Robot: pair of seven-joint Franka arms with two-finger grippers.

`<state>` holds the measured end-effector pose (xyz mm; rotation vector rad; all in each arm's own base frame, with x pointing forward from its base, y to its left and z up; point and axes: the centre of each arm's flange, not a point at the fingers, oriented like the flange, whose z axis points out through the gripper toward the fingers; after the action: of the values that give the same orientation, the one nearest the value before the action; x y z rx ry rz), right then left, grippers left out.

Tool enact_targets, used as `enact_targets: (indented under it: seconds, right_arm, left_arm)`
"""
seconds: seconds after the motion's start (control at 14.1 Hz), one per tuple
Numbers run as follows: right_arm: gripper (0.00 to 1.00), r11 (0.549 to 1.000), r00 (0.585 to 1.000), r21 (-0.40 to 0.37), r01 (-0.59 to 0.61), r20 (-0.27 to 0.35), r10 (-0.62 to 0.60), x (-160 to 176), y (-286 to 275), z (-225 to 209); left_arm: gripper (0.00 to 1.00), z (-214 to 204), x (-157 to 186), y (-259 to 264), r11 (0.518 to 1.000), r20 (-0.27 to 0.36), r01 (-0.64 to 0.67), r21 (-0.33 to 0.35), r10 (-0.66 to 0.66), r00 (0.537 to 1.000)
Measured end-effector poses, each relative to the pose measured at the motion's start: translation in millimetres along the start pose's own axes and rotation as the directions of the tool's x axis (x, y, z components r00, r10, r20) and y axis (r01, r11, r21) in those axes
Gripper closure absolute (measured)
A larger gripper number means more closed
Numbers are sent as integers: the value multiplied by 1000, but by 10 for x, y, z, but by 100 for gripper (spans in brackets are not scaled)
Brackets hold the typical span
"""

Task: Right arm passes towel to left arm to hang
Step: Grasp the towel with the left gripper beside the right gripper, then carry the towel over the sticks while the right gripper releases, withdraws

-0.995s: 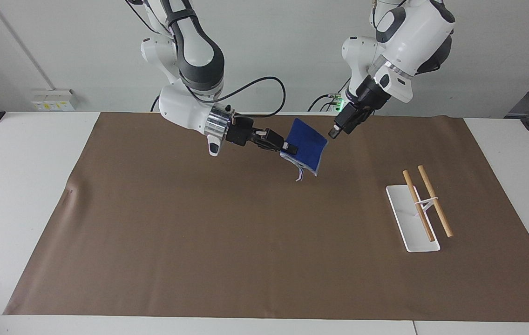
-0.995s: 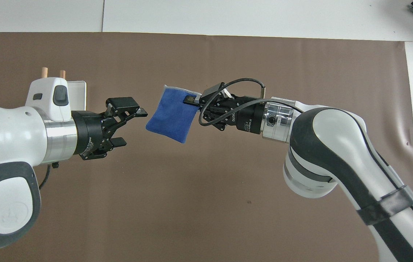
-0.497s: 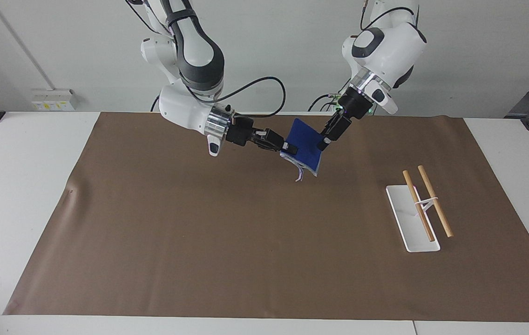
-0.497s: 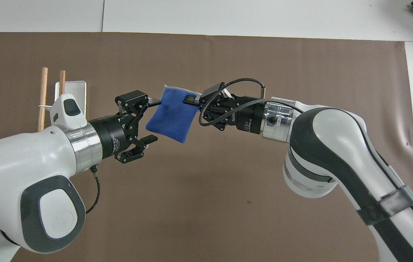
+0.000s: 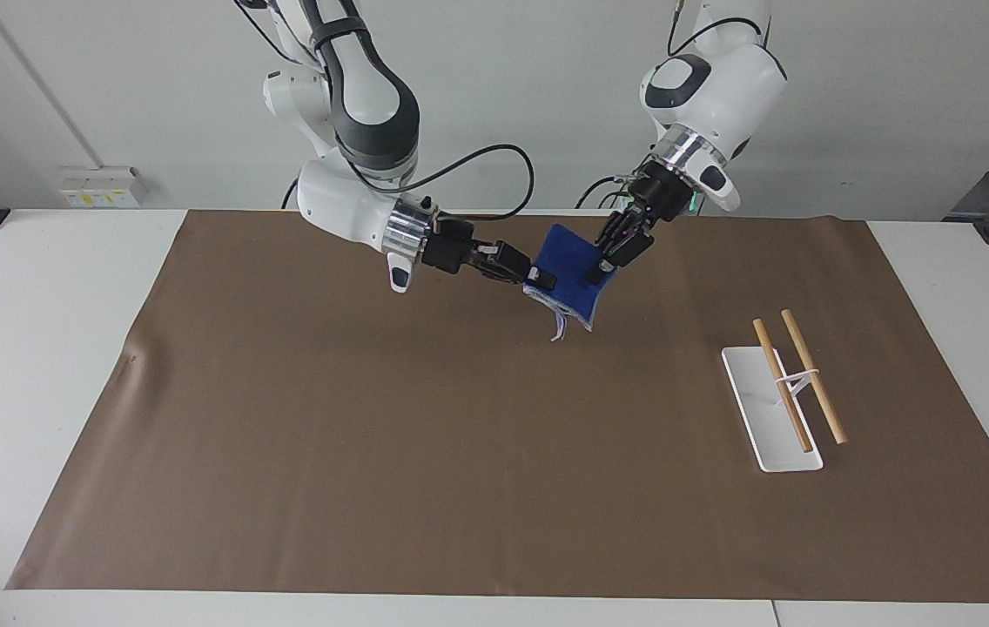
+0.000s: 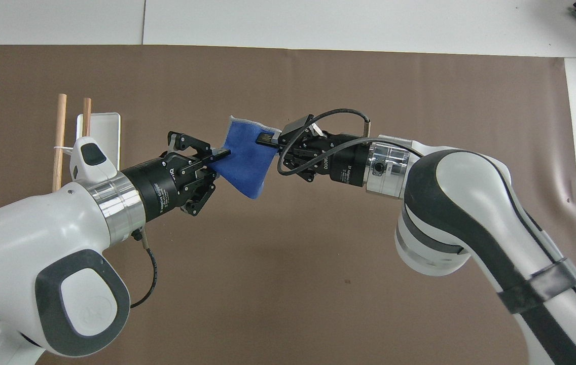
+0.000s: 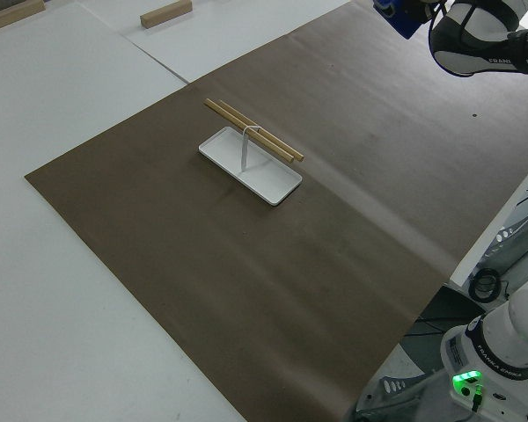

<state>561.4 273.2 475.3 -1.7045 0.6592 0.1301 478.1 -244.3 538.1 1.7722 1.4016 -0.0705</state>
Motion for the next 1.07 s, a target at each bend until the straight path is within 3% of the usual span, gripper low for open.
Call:
enact_targets:
  seconds: [0.07,0.43,0.57,0.71,0.92,1.07]
  right_arm:
    - [96,1000,1000,0,0,0,0,0,0,0]
    - [96,1000,1000,1,0,-13,0,15,1,-11]
    - [79,1000,1000,-1,2,-21,-2,24,0,-19]
    - [59,997,996,-55,58,-62,-61,67,0,-60]
    - [27,951,963,-227,211,-116,-242,138,-23,-139]
    - [4,873,920,-382,302,-122,-371,208,-54,-222]
  left_arm:
    - [96,-5,11,5,1000,-1,2,-1,-2,1000]
    - [98,-30,24,37,1000,-3,2,-12,-2,1000]
    - [98,-53,40,66,999,-10,3,-32,-3,1000]
    - [98,-85,108,108,998,-28,10,-62,-12,1000]
    - [98,-209,419,220,993,-70,48,-105,-56,996]
    - [98,-355,725,313,986,-108,81,-144,-97,989]
